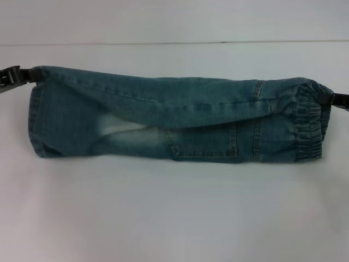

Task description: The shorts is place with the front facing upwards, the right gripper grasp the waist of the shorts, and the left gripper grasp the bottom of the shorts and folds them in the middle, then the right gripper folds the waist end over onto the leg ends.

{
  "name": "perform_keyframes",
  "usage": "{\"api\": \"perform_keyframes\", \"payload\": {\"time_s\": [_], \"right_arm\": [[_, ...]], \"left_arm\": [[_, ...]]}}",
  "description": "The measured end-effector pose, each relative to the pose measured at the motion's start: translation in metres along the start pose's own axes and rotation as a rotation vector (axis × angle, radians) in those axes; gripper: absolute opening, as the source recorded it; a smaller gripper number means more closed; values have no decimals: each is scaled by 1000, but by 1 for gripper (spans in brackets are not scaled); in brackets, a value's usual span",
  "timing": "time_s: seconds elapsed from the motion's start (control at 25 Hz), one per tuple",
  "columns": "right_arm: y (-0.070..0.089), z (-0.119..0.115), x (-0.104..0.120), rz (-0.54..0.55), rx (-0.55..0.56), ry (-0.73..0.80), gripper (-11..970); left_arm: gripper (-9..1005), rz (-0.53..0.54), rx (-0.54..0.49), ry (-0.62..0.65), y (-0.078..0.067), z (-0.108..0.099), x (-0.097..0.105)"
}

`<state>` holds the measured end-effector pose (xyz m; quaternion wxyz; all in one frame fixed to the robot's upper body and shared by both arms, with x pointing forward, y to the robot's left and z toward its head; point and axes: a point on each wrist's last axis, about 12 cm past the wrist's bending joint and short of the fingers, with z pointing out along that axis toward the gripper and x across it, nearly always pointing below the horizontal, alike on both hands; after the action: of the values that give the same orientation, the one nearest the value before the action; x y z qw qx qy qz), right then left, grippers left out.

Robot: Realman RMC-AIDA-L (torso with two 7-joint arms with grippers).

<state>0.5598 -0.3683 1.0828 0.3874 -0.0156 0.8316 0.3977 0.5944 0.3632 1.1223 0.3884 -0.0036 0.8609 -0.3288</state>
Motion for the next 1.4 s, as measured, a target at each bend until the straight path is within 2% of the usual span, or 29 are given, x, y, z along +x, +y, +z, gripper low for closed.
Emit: {"api": "perform_keyframes", "payload": {"time_s": [0.2, 0.44, 0.64, 0.92, 1.4], "right_arm": [[2, 7, -1, -28, 4, -4, 42], [4, 12, -13, -66, 13, -5, 42], [-1, 11, -21, -79, 65, -21, 43], [-2, 16, -22, -108, 92, -29, 44], [0, 36, -19, -150, 135, -27, 45]], "left_arm": [[128, 28, -9, -3, -3, 11, 1], [133, 97, -56, 7, -8, 24, -5], [137, 118, -120, -18, -4, 27, -10], [143, 109, -186, -55, 1, 33, -9], [153, 130, -192, -68, -6, 49, -2]]}}
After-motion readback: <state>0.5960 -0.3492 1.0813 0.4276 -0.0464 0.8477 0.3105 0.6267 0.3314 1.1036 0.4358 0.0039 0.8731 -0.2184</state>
